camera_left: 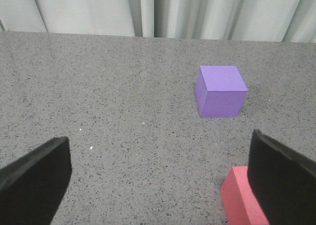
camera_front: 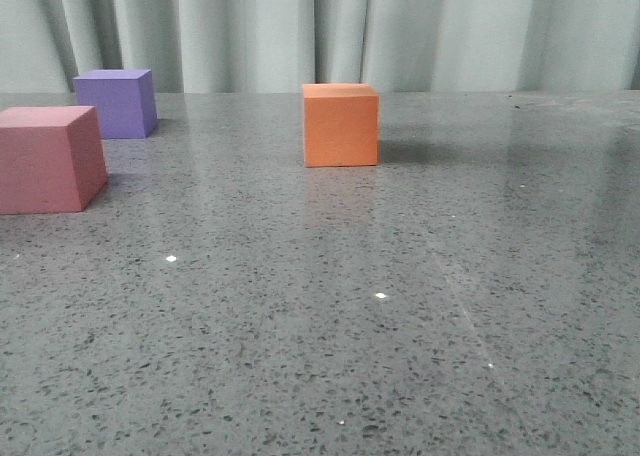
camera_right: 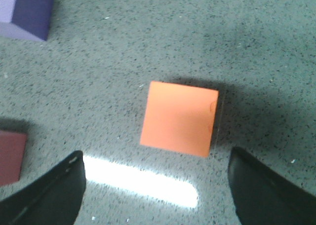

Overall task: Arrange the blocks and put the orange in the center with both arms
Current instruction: 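Raise the right gripper away from the orange cube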

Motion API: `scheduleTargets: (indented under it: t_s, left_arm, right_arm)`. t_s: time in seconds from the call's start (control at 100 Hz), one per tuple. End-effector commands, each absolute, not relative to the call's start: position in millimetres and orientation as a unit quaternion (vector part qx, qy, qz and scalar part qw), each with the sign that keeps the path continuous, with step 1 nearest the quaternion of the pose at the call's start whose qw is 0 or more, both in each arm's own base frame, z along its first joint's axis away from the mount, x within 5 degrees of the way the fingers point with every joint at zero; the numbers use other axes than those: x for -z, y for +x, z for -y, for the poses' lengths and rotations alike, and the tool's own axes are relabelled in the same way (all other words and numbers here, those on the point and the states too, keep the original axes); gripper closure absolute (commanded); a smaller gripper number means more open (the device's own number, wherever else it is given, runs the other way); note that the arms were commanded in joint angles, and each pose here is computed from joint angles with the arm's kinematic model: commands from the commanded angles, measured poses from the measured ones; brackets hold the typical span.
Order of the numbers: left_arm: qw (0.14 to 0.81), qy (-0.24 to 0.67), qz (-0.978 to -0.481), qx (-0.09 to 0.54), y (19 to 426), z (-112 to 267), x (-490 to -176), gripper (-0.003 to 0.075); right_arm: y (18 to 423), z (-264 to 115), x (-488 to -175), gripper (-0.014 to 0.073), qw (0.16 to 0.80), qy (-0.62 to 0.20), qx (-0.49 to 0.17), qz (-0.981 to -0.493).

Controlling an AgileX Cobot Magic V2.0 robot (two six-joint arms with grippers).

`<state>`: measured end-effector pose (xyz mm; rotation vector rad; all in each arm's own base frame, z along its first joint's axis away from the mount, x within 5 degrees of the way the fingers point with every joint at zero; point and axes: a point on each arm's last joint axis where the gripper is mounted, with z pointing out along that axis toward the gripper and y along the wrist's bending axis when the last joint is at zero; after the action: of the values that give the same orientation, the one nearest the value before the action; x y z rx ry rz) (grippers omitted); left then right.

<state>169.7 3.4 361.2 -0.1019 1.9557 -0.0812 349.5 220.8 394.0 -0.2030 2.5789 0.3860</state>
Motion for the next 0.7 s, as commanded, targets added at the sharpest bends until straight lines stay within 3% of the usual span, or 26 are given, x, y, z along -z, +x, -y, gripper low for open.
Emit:
scheduleTargets:
  t_s: [0.0,0.41,0.69]
  left_arm:
    - [0.593,-0.048,-0.803,0.039,174,-4,-376,0.0029]
    - [0.578,-0.06,-0.812,0.056,184,-3,-369,0.0029]
    - [0.59,-0.068,-0.802,0.065,185,-3,-372,0.0029]
  right_arm:
    - [324,-211,-428,0.0005,0.3,-0.091,-0.151,-0.938]
    - [278,-191,-406,0.0005,0.332,-0.104,-0.168,-0.922]
    - [225,-154,-394,0.0005,0.407,-0.104,-0.202,-0.885]
